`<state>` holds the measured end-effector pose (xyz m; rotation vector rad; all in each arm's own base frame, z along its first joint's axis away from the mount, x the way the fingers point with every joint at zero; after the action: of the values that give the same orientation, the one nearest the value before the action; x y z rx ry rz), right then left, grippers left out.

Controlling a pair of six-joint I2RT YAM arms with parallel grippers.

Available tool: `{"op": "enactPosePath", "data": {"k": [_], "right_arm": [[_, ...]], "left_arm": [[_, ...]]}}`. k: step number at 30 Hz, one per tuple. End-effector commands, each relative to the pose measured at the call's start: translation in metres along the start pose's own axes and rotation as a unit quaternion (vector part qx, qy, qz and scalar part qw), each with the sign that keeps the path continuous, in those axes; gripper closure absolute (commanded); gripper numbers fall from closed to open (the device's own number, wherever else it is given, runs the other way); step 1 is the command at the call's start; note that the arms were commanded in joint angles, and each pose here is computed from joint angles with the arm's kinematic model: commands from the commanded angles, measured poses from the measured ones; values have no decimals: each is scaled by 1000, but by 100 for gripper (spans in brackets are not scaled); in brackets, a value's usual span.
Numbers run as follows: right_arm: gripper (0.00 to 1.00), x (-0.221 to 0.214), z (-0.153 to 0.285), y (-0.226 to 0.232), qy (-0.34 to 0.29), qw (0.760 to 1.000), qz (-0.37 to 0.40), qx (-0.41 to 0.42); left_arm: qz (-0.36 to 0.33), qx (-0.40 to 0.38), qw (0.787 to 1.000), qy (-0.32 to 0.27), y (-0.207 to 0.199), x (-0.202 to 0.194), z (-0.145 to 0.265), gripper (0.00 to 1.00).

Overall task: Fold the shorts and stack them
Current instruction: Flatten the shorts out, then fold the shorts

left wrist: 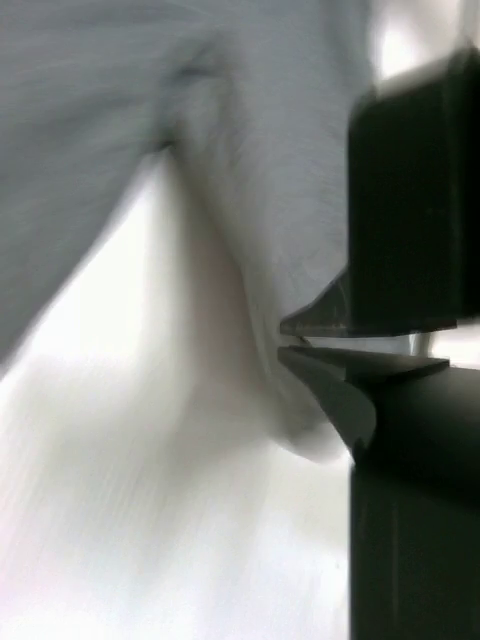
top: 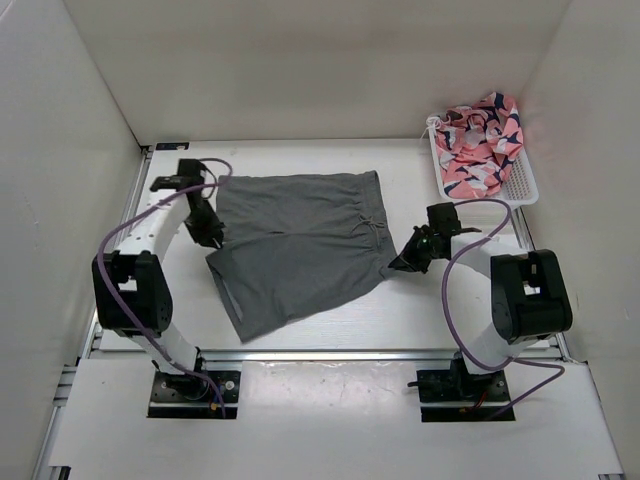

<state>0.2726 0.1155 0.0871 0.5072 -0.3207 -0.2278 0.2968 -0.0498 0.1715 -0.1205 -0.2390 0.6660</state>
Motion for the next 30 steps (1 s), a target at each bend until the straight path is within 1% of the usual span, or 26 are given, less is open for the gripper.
{"op": "enactPosePath", "data": {"k": [1, 2, 3, 4, 5, 6, 7, 8, 9, 11, 12, 13, 14, 15, 16, 17, 18, 19, 20, 21, 22, 23, 25, 26, 29, 30], "right_arm": [[100, -5, 2, 6, -8, 1000, 10, -9], [100, -6, 0, 4, -5, 1000, 9, -11], [100, -8, -1, 7, -2, 1000, 13, -10], [100, -10, -2, 9, 1, 1000, 18, -8], [100, -10, -2, 11, 0, 1000, 22, -16], [100, -9, 1, 12, -8, 1000, 25, -16], [93, -12, 0, 13, -5, 999, 28, -22], [86, -12, 2, 16, -11, 999, 34, -22], [81, -11, 5, 17, -16, 999, 36, -19], [69, -11, 5, 16, -16, 999, 35, -27], [63, -14, 4, 13, -12, 999, 34, -29], [59, -14, 7, 13, -16, 999, 34, -33], [52, -16, 8, 13, -17, 999, 34, -32], [50, -18, 7, 11, -13, 999, 28, -35], [45, -18, 9, 12, -17, 999, 30, -32], [42, -17, 9, 10, -19, 999, 25, -24], [42, -21, 9, 11, -2, 1000, 15, 5], [42, -17, 9, 9, -3, 1000, 6, 16], [42, -17, 7, 9, 1, 1000, 6, 21], [43, -20, 6, 7, 5, 1000, 4, 19], [45, -18, 6, 7, -2, 1000, 6, 16], [50, -19, 4, 5, 3, 1000, 4, 14], [57, -16, 2, 6, 0, 1000, 5, 16], [64, -16, 2, 6, 0, 1000, 5, 16], [76, -12, 1, 7, -4, 1000, 5, 13], [89, -12, 1, 7, -4, 1000, 5, 13]], "left_arm": [[74, 59, 995, -43, 29, 41, -8, 76], [89, 72, 993, -40, 32, 50, -16, 61], [97, 93, 991, -19, 37, 54, -31, 51], [101, 92, 990, -15, 36, 59, -31, 36], [101, 92, 990, -15, 36, 59, -31, 16], [102, 80, 991, -23, 34, 59, -22, 4], [93, 72, 993, -29, 31, 57, -16, 1], [93, 65, 993, -37, 31, 58, -10, 1], [89, 59, 993, -52, 30, 55, 5, 1], [83, 58, 994, -50, 35, 41, 13, 1], [80, 39, 994, -58, 36, 31, 28, 3], [65, 41, 996, -39, 38, 11, 24, 8], [68, 35, 997, -32, 38, -1, 25, 9], [64, 11, 998, -25, 38, -17, 33, 9], [50, 22, 998, 6, 44, -43, 22, 9], [77, 28, 996, 14, 47, -56, 19, 10], [89, 4, 996, 18, 48, -70, 23, 11], [91, 6, 995, 40, 56, -95, 7, 11], [133, -5, 990, 49, 56, -107, 2, 11], [147, -32, 987, 61, 56, -118, 2, 11], [159, -39, 984, 70, 57, -126, -4, 11], [172, -34, 981, 82, 62, -135, -16, 11], [172, -20, 982, 81, 63, -134, -20, 11], [166, -12, 982, 85, 64, -135, -23, 11], [158, 28, 983, 88, 66, -133, -38, 13], [154, 34, 983, 92, 65, -132, -40, 15]]}}
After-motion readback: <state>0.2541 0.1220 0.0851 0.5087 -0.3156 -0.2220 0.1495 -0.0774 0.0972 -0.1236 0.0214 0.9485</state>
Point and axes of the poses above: each gripper's point midway between its finger pads, its own z axis back along the fingers, its own y axis along the line the jaws close on, x = y × z, the point moved 7 cm from there along z, back along the fingers, and after that the axes turned 13 degrees about z, right-handed, at the moved point
